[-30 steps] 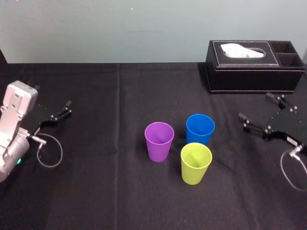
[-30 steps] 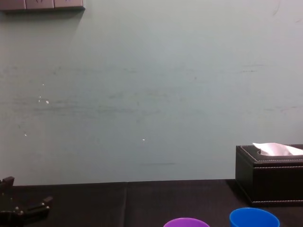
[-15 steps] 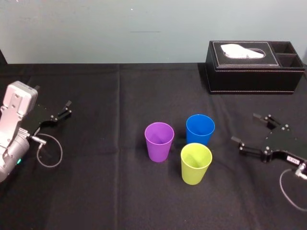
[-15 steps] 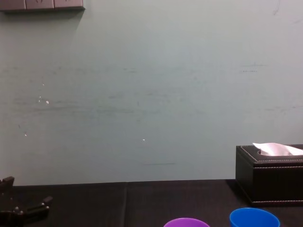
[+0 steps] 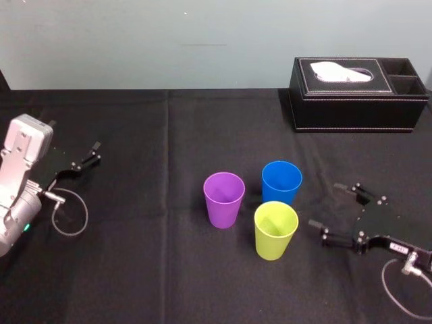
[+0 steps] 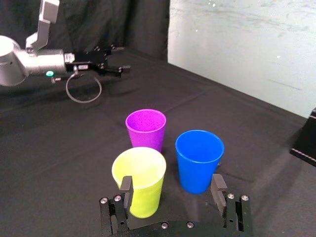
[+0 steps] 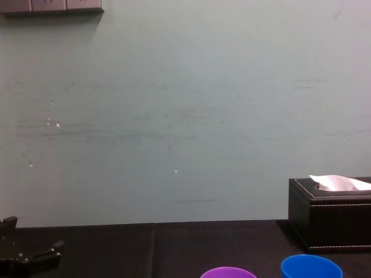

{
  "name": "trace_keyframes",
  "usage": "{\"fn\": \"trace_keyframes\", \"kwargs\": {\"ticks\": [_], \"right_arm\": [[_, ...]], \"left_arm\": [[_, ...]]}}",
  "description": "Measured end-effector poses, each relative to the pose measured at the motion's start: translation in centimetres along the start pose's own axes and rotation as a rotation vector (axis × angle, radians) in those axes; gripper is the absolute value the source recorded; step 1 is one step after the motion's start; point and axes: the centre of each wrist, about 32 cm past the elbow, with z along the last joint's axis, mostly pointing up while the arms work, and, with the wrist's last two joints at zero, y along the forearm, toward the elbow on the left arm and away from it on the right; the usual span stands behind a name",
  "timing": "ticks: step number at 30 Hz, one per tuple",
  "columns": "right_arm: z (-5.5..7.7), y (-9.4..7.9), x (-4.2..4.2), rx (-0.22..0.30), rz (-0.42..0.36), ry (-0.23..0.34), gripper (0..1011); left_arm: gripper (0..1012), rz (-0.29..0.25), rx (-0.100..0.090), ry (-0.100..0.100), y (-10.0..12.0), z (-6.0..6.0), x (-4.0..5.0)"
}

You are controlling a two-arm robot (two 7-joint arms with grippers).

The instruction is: Stack the three plastic cups sequentially using one hand.

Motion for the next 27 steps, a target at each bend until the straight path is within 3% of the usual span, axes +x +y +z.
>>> {"fn": "trace_keyframes", "kwargs": {"ticks": [10, 27], "right_arm": [[-0.9, 1.0, -0.82, -0.047, 0.038, -0.016, 1003], [-1.4, 2.3, -1.51, -0.048, 0.089, -0.009, 1003]], "left_arm": [[1011, 0.000, 0.000, 0.000, 0.0, 0.0, 0.00], [1011, 0.000, 0.000, 0.000, 0.0, 0.0, 0.00]]}}
